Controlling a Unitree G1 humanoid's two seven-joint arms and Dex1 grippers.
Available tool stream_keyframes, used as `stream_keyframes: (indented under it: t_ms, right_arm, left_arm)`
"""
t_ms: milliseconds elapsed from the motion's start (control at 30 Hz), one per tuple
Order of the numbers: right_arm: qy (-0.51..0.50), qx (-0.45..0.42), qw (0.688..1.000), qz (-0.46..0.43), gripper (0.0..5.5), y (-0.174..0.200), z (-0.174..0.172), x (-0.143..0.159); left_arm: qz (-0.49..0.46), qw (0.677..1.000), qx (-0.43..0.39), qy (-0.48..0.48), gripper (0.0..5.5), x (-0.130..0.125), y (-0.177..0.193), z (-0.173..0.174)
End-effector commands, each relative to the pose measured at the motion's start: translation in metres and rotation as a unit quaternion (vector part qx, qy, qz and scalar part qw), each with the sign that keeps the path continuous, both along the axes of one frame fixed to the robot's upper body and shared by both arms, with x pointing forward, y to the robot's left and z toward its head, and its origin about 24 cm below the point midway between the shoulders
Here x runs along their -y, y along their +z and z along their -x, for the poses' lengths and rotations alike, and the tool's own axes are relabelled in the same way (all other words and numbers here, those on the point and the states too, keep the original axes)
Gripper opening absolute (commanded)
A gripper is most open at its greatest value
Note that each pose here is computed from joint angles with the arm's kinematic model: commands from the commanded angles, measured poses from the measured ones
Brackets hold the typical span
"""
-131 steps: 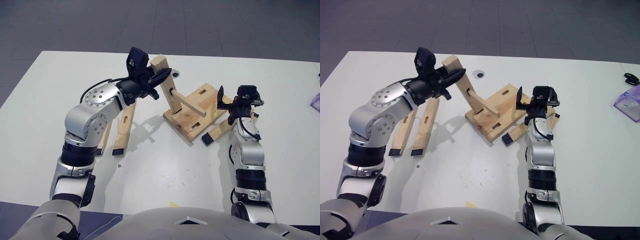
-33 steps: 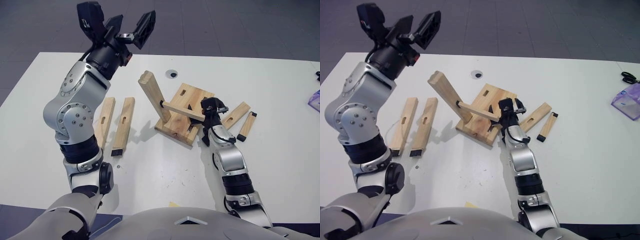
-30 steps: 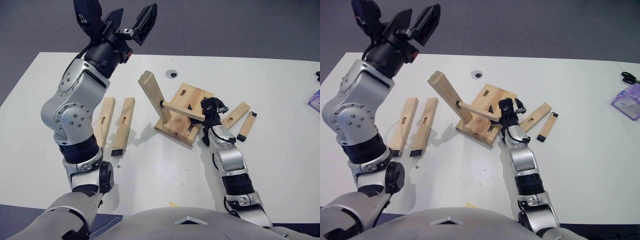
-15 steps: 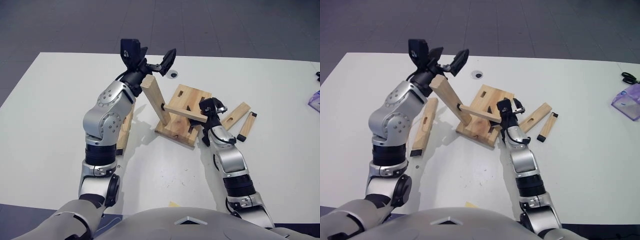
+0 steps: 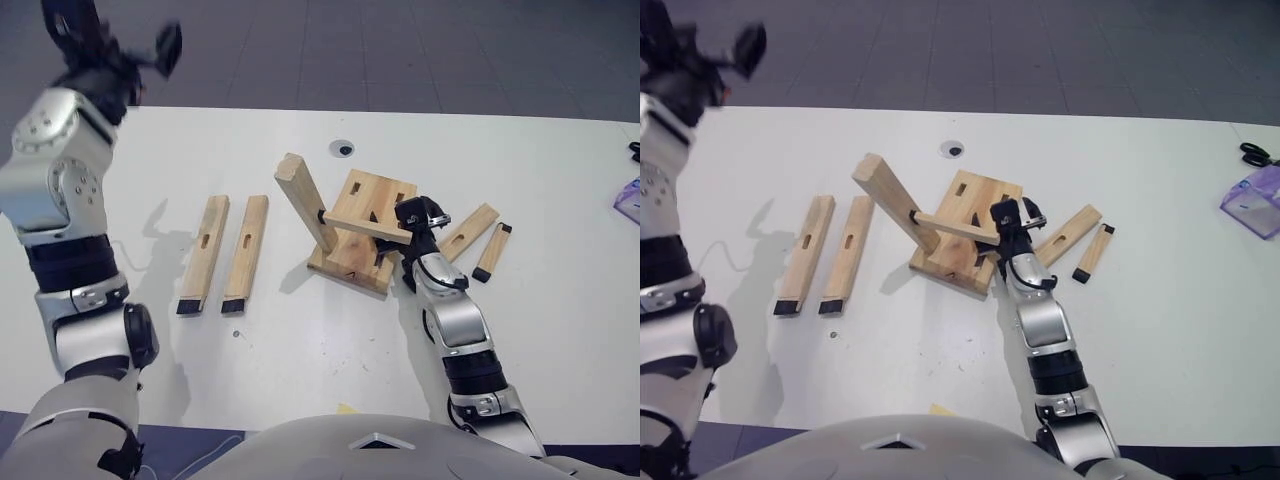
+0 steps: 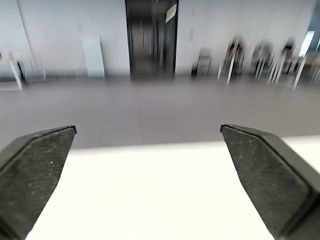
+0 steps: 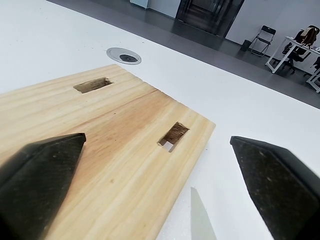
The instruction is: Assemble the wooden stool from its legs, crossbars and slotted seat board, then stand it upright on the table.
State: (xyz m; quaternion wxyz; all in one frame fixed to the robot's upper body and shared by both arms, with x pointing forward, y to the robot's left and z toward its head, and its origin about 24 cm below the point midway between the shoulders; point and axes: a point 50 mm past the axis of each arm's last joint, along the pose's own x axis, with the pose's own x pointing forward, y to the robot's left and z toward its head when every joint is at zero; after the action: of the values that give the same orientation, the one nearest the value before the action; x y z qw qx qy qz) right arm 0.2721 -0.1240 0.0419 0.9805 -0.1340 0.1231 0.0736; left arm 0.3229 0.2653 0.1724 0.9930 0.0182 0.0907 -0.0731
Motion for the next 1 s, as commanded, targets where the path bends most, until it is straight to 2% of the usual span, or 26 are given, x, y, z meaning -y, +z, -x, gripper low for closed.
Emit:
stream_keyframes:
  t_ms: [33,267,400,467,500,667,800,1000]
  right_arm:
    - [-0.017,-0.117,0.993,0.011,5.4,-0.046,0.025,0.007]
    - [-0.033,-0.116,0.993,0.016,5.4,-0.045,0.026,0.013]
    - [-0.038,-0.116,0.992,0.015,5.4,-0.045,0.025,0.013]
    - [-0.041,-0.117,0.992,0.016,5.4,-0.046,0.026,0.013]
    - [-0.042,-0.119,0.992,0.016,5.4,-0.046,0.027,0.013]
    - [-0.039,-0.122,0.992,0.021,5.4,-0.048,0.029,0.014]
    - [-0.041,-0.124,0.991,0.02,5.4,-0.049,0.029,0.013]
    - [-0.056,-0.119,0.991,0.011,5.4,-0.048,0.028,0.012]
  left_arm:
    - [0.016,0.996,-0.087,-0.002,5.38,-0.007,-0.035,0.012]
    - [-0.027,0.98,-0.178,-0.084,5.38,0.003,-0.064,0.038]
    - [-0.056,0.973,-0.212,-0.073,5.38,-0.006,-0.08,0.046]
    - [-0.055,0.968,-0.231,-0.078,5.13,-0.006,-0.087,0.05]
    - [-0.052,0.965,-0.241,-0.086,5.29,-0.004,-0.09,0.052]
    - [-0.059,0.955,-0.271,-0.11,5.38,-0.001,-0.103,0.062]
    - [-0.05,0.953,-0.274,-0.118,5.38,0.0,-0.101,0.066]
    - [-0.087,0.933,-0.322,-0.135,4.42,-0.009,-0.113,0.081]
